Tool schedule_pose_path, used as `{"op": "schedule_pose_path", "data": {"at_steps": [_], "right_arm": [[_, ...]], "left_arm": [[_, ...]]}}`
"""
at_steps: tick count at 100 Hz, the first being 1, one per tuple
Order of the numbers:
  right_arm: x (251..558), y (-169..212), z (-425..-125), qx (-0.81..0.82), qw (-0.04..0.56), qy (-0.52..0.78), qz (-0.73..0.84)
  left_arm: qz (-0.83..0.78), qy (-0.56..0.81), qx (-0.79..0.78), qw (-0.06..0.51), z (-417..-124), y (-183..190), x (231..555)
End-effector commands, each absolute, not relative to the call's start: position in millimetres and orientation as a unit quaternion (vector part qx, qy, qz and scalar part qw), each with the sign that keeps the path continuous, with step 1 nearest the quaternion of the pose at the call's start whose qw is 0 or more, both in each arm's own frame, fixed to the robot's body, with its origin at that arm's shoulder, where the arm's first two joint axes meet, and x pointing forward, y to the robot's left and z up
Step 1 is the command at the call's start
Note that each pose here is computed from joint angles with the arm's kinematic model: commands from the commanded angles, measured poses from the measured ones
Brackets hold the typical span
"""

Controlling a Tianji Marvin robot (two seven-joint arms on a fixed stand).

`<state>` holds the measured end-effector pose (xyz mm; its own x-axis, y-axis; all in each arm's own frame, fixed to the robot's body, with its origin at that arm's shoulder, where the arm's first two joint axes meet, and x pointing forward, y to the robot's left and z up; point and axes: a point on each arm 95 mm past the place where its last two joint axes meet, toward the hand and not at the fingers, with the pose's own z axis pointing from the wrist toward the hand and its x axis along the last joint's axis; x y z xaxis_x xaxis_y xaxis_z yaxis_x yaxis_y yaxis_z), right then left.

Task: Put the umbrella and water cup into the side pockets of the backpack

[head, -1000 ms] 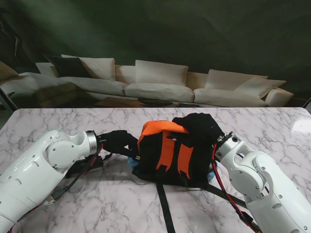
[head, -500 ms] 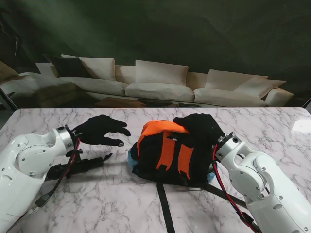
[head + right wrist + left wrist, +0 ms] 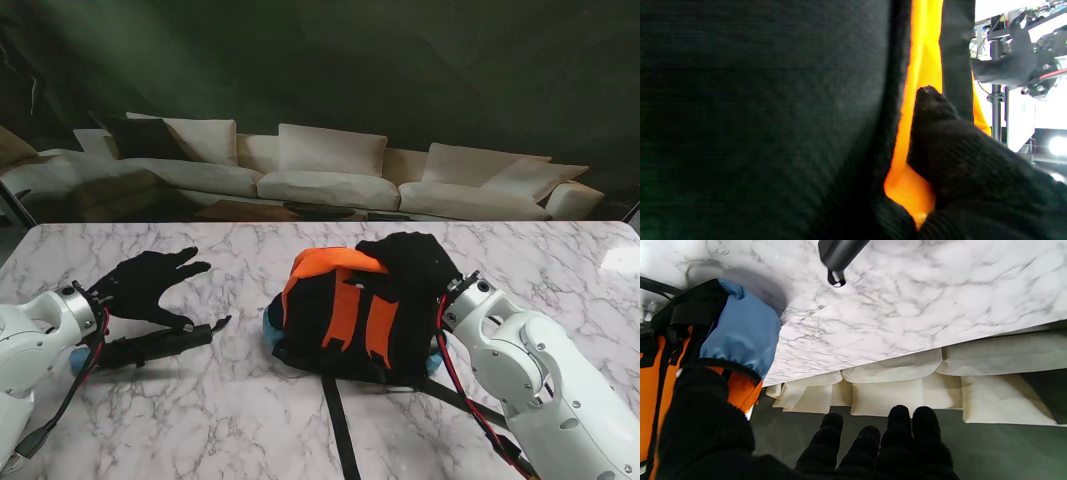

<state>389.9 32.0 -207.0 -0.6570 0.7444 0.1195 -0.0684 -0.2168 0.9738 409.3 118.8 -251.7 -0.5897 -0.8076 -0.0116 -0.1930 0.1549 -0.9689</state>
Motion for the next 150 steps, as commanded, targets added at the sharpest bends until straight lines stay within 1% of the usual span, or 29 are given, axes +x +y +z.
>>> {"op": "schedule_pose_path", "data": {"at_steps": [1, 23, 51, 64, 111, 150], "right_arm": [[391, 31, -215, 0.311, 0.281, 0.565, 0.711], [392, 31, -216, 0.314, 0.28, 0.568, 0.707], [393, 32, -218, 0.318, 0.279, 0.568, 0.706], [394, 32, -219, 0.321, 0.279, 0.567, 0.705], [394, 32, -222, 0.324, 0.28, 0.568, 0.703], [395, 33, -223, 0.326, 0.279, 0.568, 0.702]], "left_arm": [[-0.525, 0.705, -0.388, 0.278, -272, 132, 405], [-0.489, 0.698, -0.409, 0.326, -300, 160, 397], [-0.449, 0.694, -0.435, 0.356, -327, 183, 382], [-0.439, 0.689, -0.438, 0.374, -332, 192, 377], [-0.426, 0.666, -0.453, 0.412, -339, 220, 359], [-0.406, 0.667, -0.474, 0.407, -356, 224, 359]]}}
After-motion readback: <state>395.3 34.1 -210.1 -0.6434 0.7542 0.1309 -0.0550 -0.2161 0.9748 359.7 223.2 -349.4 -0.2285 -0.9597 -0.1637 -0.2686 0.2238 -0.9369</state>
